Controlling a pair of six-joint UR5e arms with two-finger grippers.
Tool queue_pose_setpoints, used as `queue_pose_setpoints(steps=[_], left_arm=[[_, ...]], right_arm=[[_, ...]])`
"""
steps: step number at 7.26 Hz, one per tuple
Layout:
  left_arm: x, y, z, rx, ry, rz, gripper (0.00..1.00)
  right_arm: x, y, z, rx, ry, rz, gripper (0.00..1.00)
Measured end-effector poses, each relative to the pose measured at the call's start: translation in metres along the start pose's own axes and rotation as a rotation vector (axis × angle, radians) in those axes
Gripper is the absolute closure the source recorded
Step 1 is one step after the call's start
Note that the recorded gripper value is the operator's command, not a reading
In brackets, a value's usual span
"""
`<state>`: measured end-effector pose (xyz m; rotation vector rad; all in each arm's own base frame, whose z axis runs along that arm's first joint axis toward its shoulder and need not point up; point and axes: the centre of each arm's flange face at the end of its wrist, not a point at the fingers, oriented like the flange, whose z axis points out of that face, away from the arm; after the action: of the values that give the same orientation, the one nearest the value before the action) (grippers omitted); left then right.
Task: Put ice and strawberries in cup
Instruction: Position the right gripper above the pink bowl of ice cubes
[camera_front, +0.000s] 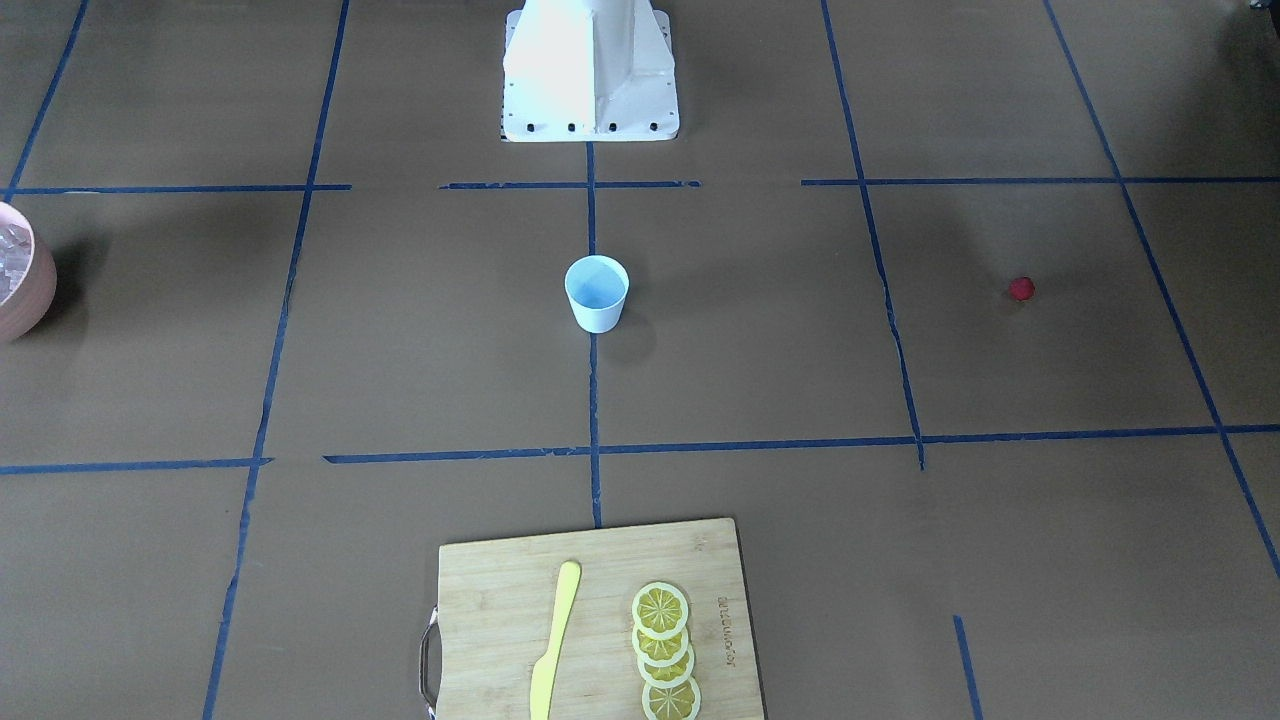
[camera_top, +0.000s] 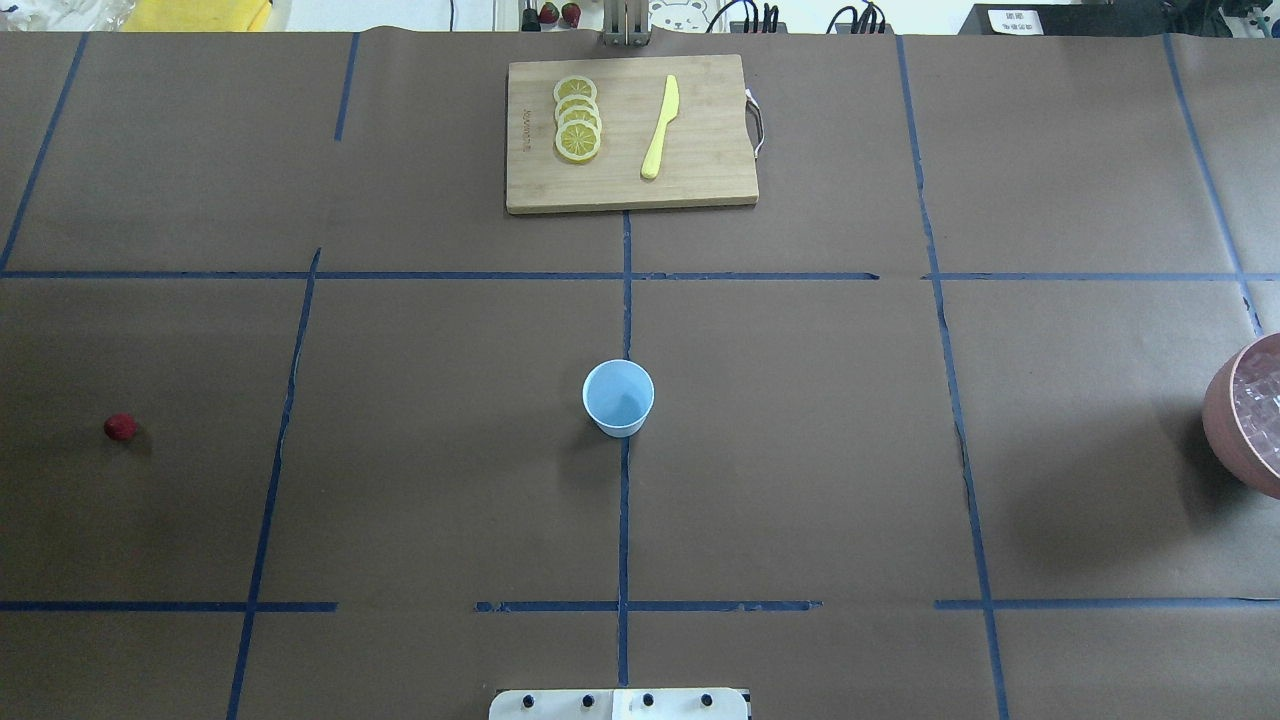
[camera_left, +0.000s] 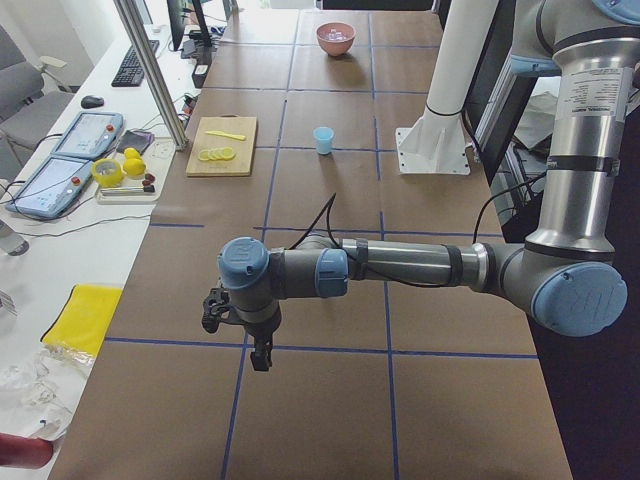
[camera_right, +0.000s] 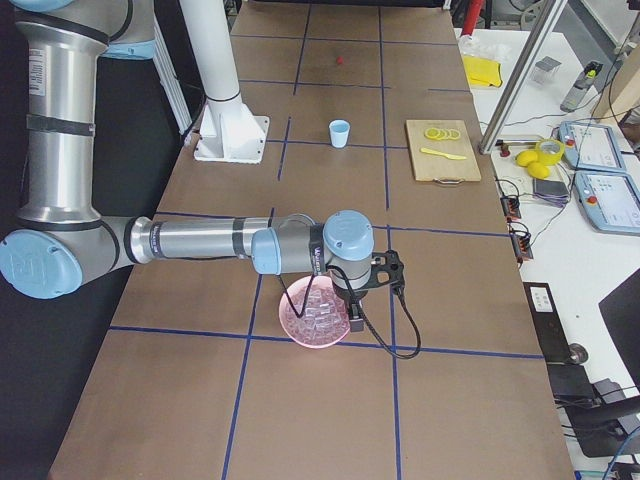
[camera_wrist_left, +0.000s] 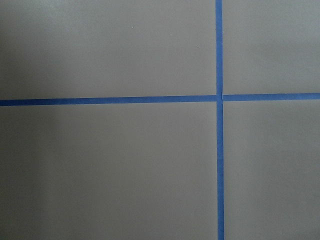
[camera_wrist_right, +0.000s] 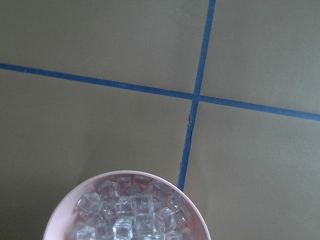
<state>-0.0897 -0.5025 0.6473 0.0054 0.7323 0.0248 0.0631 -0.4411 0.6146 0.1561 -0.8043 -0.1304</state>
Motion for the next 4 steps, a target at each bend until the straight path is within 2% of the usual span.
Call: queue_pose_setpoints(steps=[1, 3, 4], left_arm=[[0.0, 0.0, 0.0, 0.001, 0.0, 0.001, 0.0], [0.001, 0.0, -0.001, 0.001, 0.0, 0.001, 0.0], [0.001, 0.0, -0.001, 0.001, 0.0, 0.001, 0.0]], right_arm=[[-0.006, 0.004, 0.011, -0.004, 0.005, -0.039, 0.02], [-0.033, 0.003, 0.038, -0.036, 0.013, -0.131, 0.14], [-0.044, 0.001, 0.049, -0.049, 0.034, -0.176, 0.16]])
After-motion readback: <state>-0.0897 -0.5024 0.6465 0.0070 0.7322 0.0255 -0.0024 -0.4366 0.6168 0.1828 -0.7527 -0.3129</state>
